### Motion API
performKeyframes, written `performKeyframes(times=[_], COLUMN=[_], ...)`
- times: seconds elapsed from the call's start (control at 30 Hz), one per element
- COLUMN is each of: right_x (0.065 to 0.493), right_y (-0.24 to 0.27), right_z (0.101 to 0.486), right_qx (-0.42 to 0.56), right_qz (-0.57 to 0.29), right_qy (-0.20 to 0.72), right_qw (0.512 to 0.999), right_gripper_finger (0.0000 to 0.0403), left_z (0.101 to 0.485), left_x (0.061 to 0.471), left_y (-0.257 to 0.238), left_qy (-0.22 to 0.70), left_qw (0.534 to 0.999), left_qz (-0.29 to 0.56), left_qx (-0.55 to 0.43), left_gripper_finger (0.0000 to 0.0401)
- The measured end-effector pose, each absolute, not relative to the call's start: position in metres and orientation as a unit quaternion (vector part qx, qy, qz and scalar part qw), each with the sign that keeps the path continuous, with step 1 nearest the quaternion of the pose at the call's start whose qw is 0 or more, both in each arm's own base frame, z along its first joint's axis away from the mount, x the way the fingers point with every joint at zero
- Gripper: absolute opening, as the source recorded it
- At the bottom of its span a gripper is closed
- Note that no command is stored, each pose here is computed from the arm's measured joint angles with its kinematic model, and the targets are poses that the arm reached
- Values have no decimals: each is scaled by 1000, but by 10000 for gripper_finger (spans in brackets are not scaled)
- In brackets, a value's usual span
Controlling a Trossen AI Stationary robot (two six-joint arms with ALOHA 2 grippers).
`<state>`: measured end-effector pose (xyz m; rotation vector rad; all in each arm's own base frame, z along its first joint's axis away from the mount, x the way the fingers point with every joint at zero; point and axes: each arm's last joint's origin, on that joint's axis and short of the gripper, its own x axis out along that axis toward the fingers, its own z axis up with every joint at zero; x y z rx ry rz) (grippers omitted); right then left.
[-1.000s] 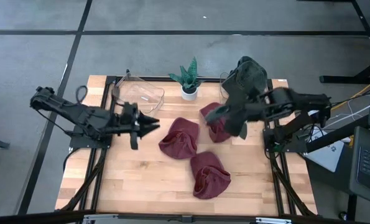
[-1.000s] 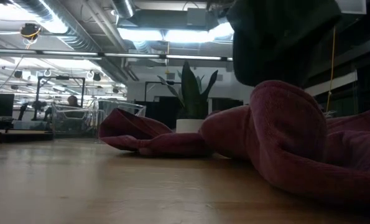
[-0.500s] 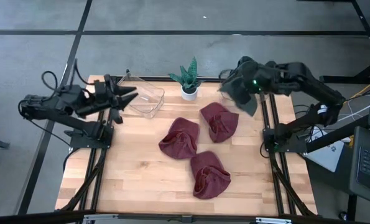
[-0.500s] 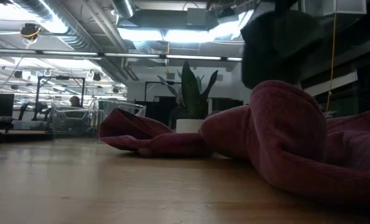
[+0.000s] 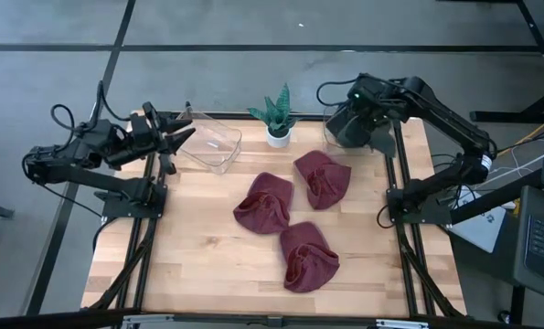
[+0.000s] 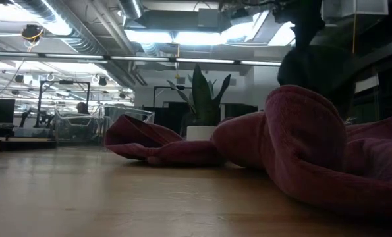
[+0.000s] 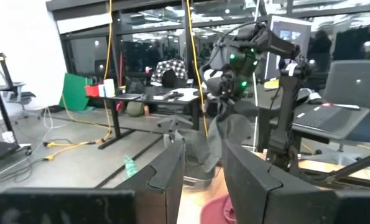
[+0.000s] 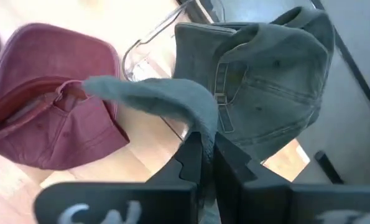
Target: Pick & Place hat
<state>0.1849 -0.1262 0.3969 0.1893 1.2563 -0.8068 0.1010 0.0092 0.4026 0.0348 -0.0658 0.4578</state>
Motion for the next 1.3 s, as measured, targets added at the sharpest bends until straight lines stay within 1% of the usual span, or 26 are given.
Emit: performKeyframes(times=[0.13,0.23,0.33,0.63,0.8,0.93,1.17,1.3], right_x=[183,182,181,190,195,198,203,208], right_y=[-130,-141,-154,-184,-197,-211,-244,-257], right_z=[403,404,401,379,368,359,330,316], right_qx=[60,47,46,35,19,15,17,23], right_qz=[-358,-369,-375,-356,-364,-365,-361,-358], right_qy=[567,549,552,607,634,643,682,693], right_qw=[740,749,744,710,682,673,636,626], right_gripper_finger=[22,22,22,22,22,22,22,22], left_z=[402,402,402,402,402,401,401,401], left_x=[104,106,108,109,109,109,109,109], left_y=[10,11,11,11,11,11,11,11], left_qy=[-28,-26,-26,-27,-27,-26,-25,-24], left_qw=[969,964,961,961,961,961,961,961], left_qz=[246,264,276,276,276,276,276,276], left_qx=[14,14,13,8,8,8,10,12], left_gripper_finger=[105,107,105,100,99,100,99,98])
